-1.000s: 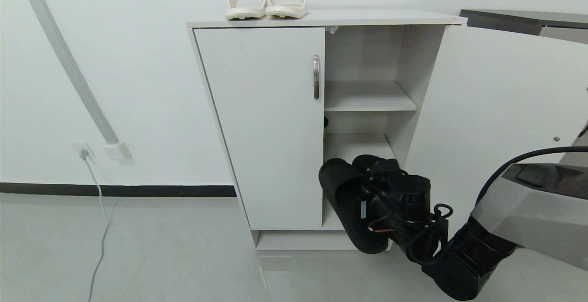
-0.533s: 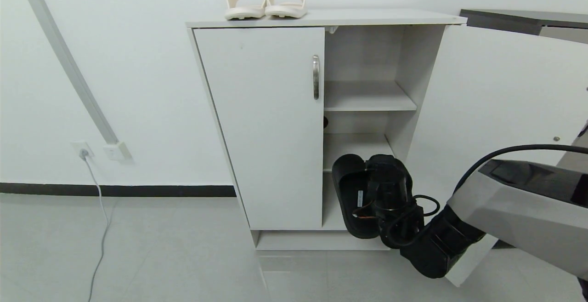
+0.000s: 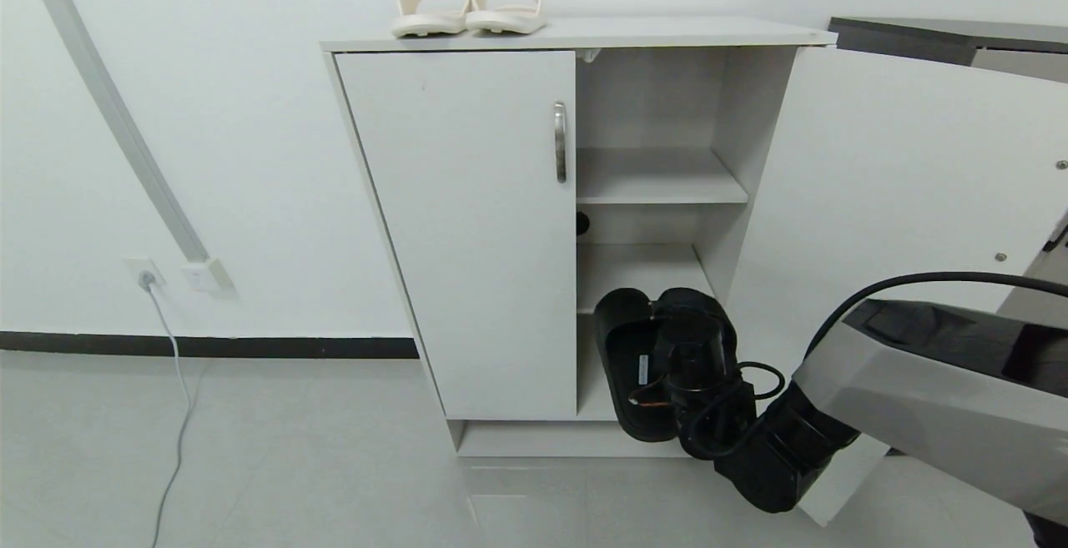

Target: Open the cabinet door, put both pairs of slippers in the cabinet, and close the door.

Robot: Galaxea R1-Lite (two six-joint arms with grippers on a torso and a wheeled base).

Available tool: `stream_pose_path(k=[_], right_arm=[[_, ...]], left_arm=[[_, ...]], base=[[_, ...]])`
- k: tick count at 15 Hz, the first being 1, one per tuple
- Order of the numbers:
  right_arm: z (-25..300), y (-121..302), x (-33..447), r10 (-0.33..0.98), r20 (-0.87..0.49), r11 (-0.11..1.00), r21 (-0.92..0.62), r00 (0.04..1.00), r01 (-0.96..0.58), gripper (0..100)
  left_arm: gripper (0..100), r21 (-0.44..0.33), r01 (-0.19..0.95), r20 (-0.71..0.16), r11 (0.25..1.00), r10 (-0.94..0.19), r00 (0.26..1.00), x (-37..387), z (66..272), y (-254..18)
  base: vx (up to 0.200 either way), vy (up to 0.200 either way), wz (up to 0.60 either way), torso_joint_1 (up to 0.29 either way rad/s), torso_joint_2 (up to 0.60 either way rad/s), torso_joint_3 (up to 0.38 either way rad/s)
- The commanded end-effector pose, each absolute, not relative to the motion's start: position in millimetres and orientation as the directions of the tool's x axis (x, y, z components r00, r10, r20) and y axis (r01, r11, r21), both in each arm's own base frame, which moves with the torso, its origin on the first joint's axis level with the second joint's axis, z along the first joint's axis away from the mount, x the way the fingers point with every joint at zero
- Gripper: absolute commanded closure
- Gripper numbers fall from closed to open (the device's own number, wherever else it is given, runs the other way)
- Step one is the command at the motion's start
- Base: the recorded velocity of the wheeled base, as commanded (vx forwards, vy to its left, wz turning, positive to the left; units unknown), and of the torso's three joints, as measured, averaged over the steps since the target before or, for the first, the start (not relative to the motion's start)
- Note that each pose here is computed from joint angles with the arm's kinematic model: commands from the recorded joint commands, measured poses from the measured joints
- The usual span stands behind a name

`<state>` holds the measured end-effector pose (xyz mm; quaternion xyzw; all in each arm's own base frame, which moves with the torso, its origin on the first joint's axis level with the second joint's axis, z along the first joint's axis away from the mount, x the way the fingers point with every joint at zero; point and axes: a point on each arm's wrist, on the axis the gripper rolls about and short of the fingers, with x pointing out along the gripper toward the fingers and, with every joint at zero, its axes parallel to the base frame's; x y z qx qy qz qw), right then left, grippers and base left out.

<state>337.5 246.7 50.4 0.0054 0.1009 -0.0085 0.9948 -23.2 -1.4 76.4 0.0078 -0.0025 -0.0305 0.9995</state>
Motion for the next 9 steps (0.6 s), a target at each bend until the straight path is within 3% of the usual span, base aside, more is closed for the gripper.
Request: stream_pose_path(k=[1,9], right_arm=[[46.2,250.4,336.1,-0.008,-0.207,1.000,0.006,0.978,0.009,100],[32.4,269.0,351.8,0.005,-0.190,1.000,0.015,0.982,-0.002,100]], left_arm=[[100,0.015,0.061,0.002,0.998,-0.061,0.998,-23.1,76.2,-1.4],[100,0.011,0.058,0.002,0.998,-0.058,0.998,-23.1,76.2,-1.3]], base=[[0.000,0.000,0.00,0.000,0.00,0.000],[0.000,0.000,0.00,0.000,0.00,0.000]])
